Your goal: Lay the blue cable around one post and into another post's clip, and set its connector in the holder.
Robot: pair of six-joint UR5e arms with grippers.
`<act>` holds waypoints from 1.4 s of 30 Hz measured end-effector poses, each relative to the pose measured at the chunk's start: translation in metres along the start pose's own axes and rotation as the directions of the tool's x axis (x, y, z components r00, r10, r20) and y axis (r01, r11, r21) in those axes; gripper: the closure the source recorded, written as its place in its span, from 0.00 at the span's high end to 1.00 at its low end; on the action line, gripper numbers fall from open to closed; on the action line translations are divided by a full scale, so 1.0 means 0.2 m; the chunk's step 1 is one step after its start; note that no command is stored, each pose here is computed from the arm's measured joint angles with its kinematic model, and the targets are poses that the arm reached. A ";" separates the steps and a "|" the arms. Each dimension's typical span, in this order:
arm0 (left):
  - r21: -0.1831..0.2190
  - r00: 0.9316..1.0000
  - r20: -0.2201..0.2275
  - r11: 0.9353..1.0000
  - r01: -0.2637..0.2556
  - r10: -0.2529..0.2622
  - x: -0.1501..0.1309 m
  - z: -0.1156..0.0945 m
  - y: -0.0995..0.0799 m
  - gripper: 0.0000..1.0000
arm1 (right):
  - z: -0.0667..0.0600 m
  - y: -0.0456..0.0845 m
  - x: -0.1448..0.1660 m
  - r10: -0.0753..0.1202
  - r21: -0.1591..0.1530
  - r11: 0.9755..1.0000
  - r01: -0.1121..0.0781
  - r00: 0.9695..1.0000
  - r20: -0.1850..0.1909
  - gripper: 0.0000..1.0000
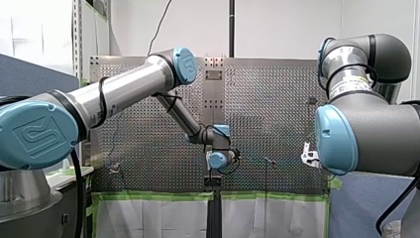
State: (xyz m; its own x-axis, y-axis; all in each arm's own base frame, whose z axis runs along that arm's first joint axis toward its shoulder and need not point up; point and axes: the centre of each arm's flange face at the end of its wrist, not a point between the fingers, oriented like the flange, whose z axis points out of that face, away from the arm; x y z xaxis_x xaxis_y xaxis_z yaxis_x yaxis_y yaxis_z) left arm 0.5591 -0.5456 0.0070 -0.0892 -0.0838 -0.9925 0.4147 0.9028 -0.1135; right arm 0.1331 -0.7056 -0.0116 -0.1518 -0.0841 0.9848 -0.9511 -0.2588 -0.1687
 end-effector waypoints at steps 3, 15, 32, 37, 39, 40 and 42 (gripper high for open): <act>0.000 1.000 -0.002 1.000 0.000 0.000 0.00 0.00 0.01 0.02 | 0.00 0.00 0.00 -0.003 -0.001 1.000 0.003 1.000 0.002 0.00; 0.041 1.000 -0.025 0.999 0.006 -0.005 0.01 -0.01 -0.02 0.32 | 0.00 -0.05 -0.02 -0.008 0.013 1.000 0.007 1.000 0.013 0.00; 0.137 0.993 -0.052 0.986 -0.095 0.102 0.04 -0.10 -0.21 1.00 | -0.01 -0.13 -0.05 -0.017 0.033 0.999 0.015 0.999 0.040 0.00; 0.203 0.984 -0.084 0.970 -0.137 0.156 0.08 -0.16 -0.32 1.00 | -0.01 -0.14 -0.05 -0.017 0.037 0.999 0.015 0.999 0.042 0.00; 0.218 0.980 -0.096 0.964 -0.151 0.175 0.09 -0.19 -0.35 1.00 | -0.01 -0.15 -0.05 -0.017 0.038 0.999 0.015 0.999 0.044 0.00; 0.225 0.977 -0.103 0.961 -0.160 0.187 0.10 -0.20 -0.36 1.00 | -0.01 -0.15 -0.05 -0.017 0.038 0.999 0.015 0.999 0.044 0.00; 0.234 0.972 -0.115 0.957 -0.175 0.206 0.11 -0.23 -0.37 1.00 | -0.01 -0.15 -0.06 -0.016 0.038 0.999 0.015 0.999 0.045 0.00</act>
State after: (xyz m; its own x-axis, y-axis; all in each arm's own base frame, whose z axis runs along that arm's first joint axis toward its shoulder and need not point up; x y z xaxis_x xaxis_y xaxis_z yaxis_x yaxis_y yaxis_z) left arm 0.4849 -0.5954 -0.0033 -0.1057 0.1530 -0.9826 0.6238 0.7797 0.0543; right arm 0.1628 -0.6953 -0.0174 -0.1237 -0.1235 0.9846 -0.9423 -0.2965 -0.1556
